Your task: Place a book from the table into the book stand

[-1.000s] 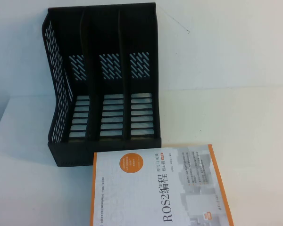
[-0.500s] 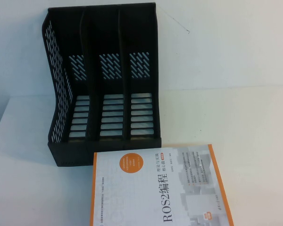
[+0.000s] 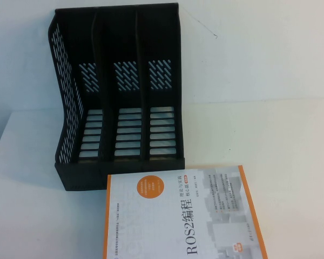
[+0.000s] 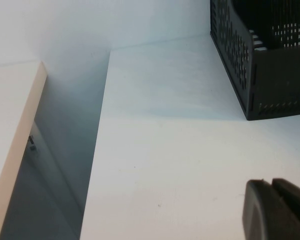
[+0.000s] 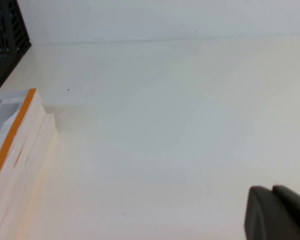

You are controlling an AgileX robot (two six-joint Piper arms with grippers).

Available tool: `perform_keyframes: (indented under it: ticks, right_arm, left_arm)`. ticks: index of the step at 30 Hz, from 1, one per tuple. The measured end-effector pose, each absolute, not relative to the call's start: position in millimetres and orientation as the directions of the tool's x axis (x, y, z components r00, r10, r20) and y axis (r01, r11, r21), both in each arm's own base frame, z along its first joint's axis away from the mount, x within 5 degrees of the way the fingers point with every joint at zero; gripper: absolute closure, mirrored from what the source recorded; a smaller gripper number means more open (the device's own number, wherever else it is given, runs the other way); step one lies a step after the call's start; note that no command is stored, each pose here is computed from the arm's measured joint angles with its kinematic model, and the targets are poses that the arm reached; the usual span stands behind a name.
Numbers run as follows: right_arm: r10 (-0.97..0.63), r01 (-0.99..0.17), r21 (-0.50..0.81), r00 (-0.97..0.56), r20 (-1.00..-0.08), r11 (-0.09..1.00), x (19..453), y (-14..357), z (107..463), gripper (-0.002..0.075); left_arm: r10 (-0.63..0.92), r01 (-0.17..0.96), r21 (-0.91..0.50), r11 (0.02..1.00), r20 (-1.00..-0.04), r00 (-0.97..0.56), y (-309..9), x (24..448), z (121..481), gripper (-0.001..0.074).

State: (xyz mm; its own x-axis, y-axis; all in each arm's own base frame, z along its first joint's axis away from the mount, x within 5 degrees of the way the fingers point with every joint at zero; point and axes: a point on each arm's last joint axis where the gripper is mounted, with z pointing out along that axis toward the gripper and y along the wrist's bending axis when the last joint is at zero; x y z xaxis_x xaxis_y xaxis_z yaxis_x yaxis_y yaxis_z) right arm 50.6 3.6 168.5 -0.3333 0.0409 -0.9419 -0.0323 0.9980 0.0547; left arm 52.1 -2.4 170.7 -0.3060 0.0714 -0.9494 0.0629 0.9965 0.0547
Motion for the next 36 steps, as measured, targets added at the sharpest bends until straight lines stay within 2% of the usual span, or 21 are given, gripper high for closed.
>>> perform_keyframes:
  ticks: [21,31,36]
  right_arm:
    - [0.06,-0.034,0.074,-0.308,-0.949,0.997,51.5,4.1,170.4,0.0726]
    - [0.073,-0.031,0.074,-0.009,-0.997,0.997,56.0,2.0,197.2,0.0726]
    - [0.078,-0.03,0.076,0.094,-0.993,0.997,55.6,1.2,206.5,0.0726]
  left_arm:
    - [0.054,0.063,0.038,0.997,-0.958,-0.28,-3.0,52.8,173.1,0.0738]
    - [0.045,0.047,0.044,0.998,-0.999,-0.01,-2.7,56.5,197.8,0.0738]
    - [0.044,0.043,0.045,0.998,-0.998,0.042,-2.6,56.5,202.6,0.0738]
